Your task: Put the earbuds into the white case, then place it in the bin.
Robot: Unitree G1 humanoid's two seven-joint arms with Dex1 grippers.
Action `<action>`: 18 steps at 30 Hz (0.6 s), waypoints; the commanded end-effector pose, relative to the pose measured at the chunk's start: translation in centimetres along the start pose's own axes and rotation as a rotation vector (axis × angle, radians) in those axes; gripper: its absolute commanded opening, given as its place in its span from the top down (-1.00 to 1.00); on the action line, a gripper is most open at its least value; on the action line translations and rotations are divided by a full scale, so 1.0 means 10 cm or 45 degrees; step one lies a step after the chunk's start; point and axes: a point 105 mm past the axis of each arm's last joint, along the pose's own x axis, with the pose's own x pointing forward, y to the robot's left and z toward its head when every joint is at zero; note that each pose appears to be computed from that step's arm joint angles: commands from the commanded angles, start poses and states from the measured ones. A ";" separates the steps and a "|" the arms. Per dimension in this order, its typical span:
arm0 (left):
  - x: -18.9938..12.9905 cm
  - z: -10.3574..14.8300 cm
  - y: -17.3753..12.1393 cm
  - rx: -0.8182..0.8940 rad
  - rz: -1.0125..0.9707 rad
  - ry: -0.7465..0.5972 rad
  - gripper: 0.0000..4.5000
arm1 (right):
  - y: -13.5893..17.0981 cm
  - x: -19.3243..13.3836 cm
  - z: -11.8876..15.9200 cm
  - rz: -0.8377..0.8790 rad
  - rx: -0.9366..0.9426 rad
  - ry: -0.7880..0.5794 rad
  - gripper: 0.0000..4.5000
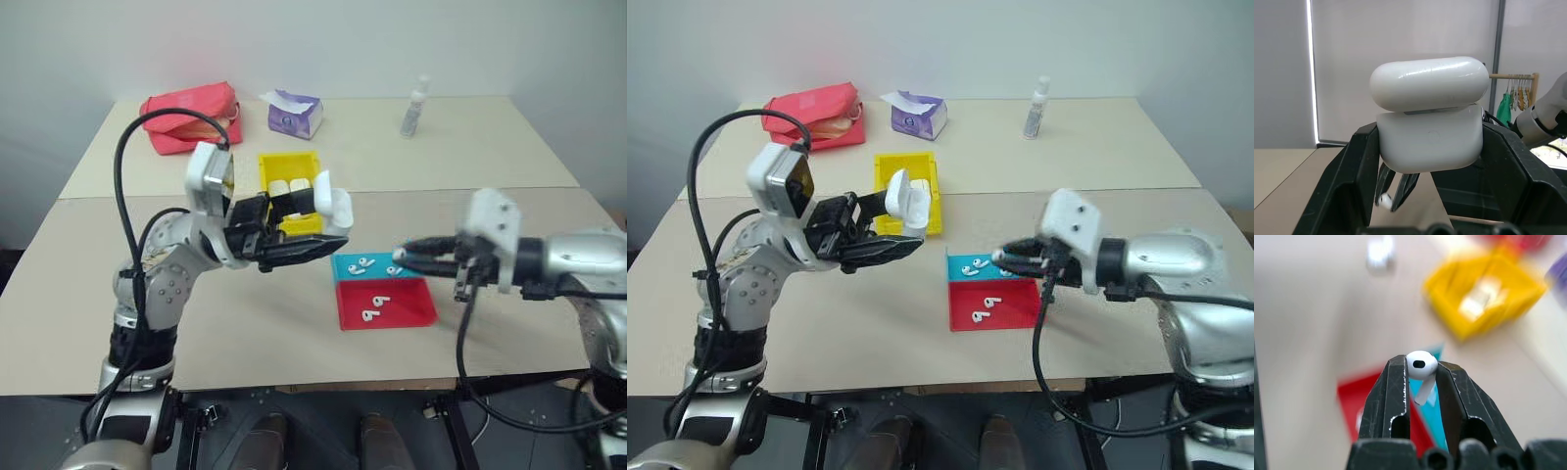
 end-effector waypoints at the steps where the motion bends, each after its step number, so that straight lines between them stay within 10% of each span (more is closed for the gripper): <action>1: 0.09 0.08 -0.03 0.040 -0.087 -0.075 -0.24 | -0.07 -0.15 0.39 -0.150 -0.001 -0.338 0.72; 7: 0.24 0.07 -0.01 0.018 -0.107 -0.171 -0.24 | -0.07 -0.18 0.76 -0.186 0.125 -0.699 0.72; 18: 0.31 0.04 0.00 -0.009 -0.121 -0.178 -0.24 | 0.10 0.12 0.94 -0.027 0.250 -0.775 0.72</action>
